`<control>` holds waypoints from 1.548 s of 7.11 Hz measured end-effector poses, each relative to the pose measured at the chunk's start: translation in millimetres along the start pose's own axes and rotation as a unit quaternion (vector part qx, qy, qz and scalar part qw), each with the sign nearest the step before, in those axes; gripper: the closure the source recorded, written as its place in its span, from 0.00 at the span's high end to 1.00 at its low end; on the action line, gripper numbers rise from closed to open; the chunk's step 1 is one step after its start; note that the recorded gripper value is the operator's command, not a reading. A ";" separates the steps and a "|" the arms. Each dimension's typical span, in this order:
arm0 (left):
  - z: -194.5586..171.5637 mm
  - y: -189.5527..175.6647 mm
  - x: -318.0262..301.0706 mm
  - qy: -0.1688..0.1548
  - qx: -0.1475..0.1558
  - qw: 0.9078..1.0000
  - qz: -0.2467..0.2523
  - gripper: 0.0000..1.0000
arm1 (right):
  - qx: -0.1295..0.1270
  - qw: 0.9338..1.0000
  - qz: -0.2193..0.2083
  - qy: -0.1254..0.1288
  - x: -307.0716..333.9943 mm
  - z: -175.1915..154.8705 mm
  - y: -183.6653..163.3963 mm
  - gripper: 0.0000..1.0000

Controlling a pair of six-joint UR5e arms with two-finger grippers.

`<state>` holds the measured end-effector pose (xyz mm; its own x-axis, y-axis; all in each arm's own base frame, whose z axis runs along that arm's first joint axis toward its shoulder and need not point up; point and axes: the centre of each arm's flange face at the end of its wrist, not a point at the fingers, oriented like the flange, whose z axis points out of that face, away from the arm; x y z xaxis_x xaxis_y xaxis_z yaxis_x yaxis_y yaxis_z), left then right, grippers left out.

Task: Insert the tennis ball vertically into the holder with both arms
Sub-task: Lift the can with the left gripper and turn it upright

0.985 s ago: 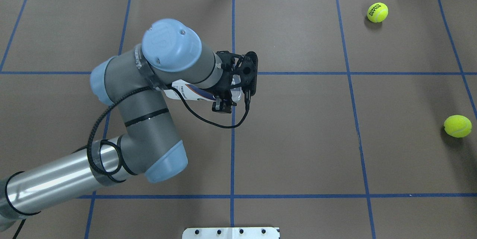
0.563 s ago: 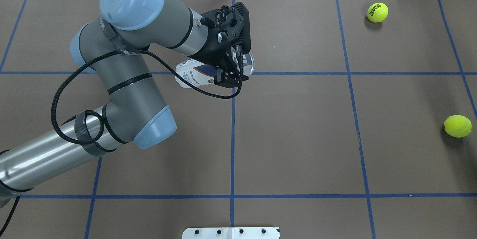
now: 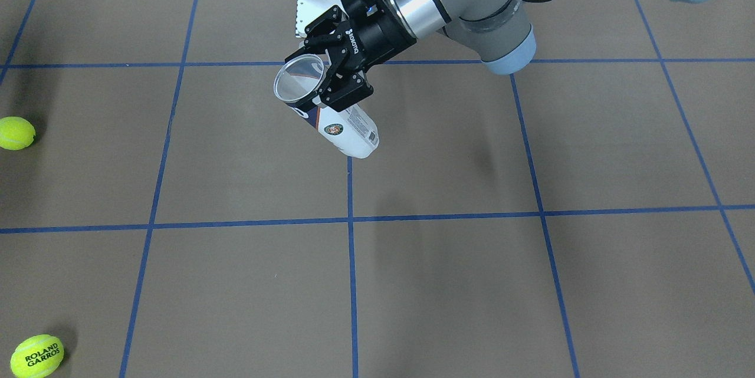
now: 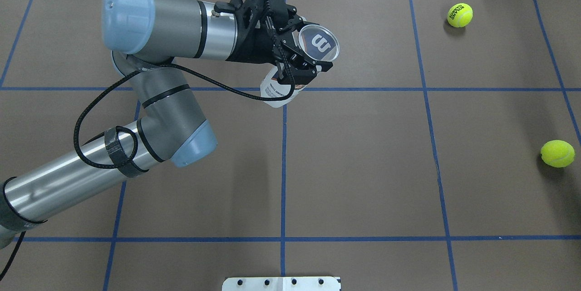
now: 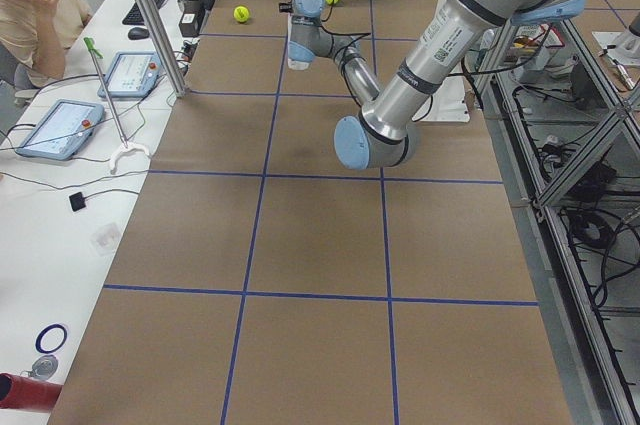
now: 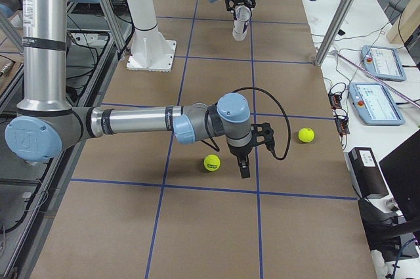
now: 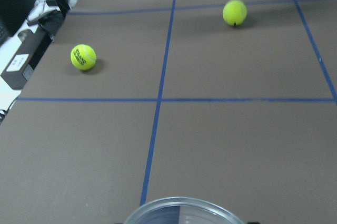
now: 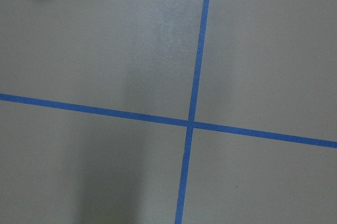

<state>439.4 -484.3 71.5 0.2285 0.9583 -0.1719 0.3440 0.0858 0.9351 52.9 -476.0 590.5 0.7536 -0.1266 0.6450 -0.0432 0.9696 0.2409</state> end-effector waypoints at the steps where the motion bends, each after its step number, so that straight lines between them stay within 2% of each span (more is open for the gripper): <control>1: -4.7 2.6 -6.8 -0.025 0.050 0.998 -0.027 0.83 | 0.000 1.000 0.000 0.000 -0.4 -0.4 -0.2 1.00; 3: -14.3 18.4 -23.4 -0.086 0.136 0.985 -0.057 0.84 | 0.001 1.000 -0.001 -0.001 -1.1 -0.6 -1.7 1.00; 4: -14.7 36.9 -33.7 -0.118 0.168 0.977 -0.065 0.84 | 0.002 1.000 -0.002 -0.002 -1.9 -1.1 -3.8 1.00; 6: -6.0 80.0 -40.5 -0.165 0.211 0.960 -0.083 0.84 | 0.004 1.000 -0.001 -0.008 -4.9 -3.2 -7.1 1.00; 8: 7.6 130.2 -29.6 -0.180 0.236 0.950 -0.101 0.84 | 0.007 1.000 0.006 -0.021 -12.0 -7.9 -12.5 1.00; 11: 15.3 194.7 -24.5 -0.181 0.221 0.952 -0.105 0.84 | 0.010 0.998 0.049 -0.047 -34.2 -13.2 -26.4 1.00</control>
<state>514.7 -495.3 252.9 0.3845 0.7685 -0.5113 0.7484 0.0647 0.6600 36.9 -494.6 552.6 0.6807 -0.0507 0.7308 -0.1275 0.9742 0.1864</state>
